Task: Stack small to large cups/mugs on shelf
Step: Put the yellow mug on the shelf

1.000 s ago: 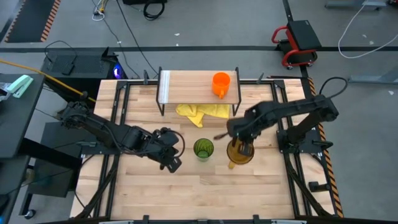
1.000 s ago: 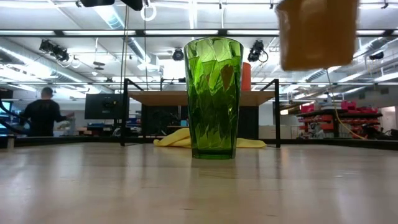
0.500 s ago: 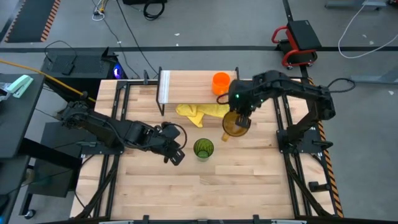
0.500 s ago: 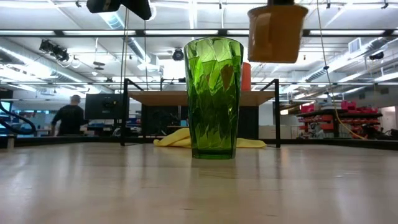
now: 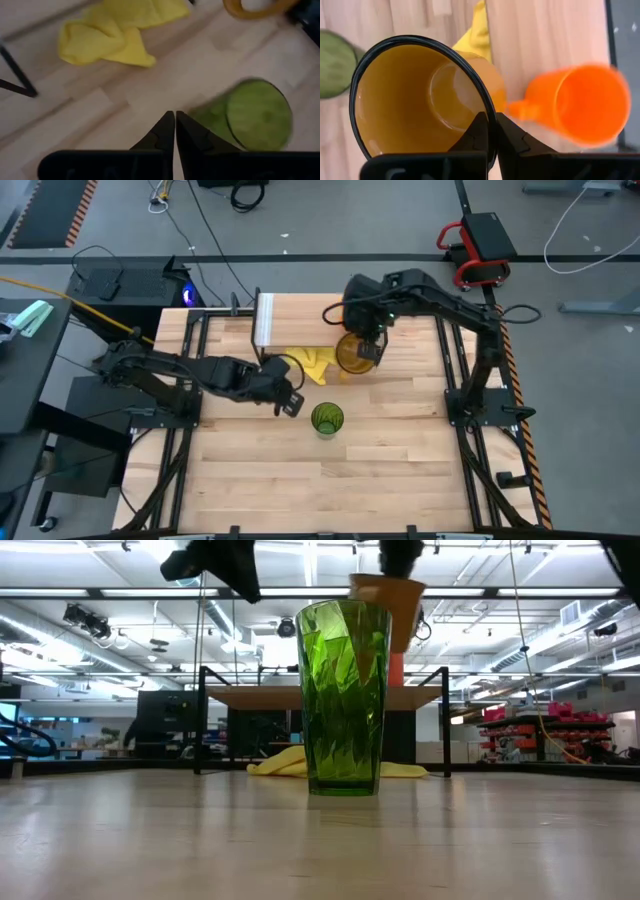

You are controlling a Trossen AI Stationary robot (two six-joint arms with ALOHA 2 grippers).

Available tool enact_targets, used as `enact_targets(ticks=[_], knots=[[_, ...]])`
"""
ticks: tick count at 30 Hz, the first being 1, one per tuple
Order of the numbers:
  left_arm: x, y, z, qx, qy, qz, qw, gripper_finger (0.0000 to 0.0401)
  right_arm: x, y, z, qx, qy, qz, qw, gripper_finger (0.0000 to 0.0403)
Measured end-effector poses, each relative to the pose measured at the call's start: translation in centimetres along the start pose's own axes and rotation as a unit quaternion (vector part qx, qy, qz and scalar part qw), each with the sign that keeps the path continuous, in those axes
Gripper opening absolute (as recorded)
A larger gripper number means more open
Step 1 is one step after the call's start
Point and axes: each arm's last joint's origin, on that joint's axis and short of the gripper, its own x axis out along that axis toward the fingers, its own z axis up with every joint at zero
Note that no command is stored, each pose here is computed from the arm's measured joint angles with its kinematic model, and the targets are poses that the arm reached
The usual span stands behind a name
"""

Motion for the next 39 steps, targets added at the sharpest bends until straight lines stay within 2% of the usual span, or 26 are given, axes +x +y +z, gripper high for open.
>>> enact_targets(ticks=[6, 12, 17, 23, 28, 34, 39], knots=[[1.0, 1.5, 2.0, -0.017, -0.013, 0.033, 0.999, 0.0017, 0.4, -1.5, 2.3, -0.013, -0.033, -0.013, 0.999, 0.0014], [1.0, 3.1, 3.8, 0.010, -0.018, 0.044, 0.999, 0.0010, 1.8, -2.6, 3.1, -0.005, -0.043, -0.001, 0.999, 0.0014], [0.4, 4.7, 5.2, 0.031, -0.026, 0.053, 0.998, 0.0023, 2.4, -3.3, 3.8, 0.011, -0.072, 0.008, 0.997, 0.0014], [0.8, 6.3, 6.8, 0.049, -0.018, 0.051, 0.997, 0.0023, 2.2, -4.3, 4.4, 0.039, -0.115, -0.003, 0.993, 0.0014], [1.3, 7.6, 8.1, 0.056, -0.018, 0.054, 0.997, 0.0010, 2.6, -5.7, 4.5, 0.062, -0.123, -0.011, 0.990, 0.0014], [1.6, 8.5, 9.9, 0.038, -0.045, 0.030, 0.998, 0.0015, 3.6, -7.4, 4.8, 0.067, -0.136, -0.013, 0.988, 0.0014], [1.8, 9.1, 11.1, 0.011, -0.075, 0.017, 0.997, 0.0027, 5.2, -8.7, 4.6, 0.059, -0.112, -0.008, 0.992, 0.0014]])
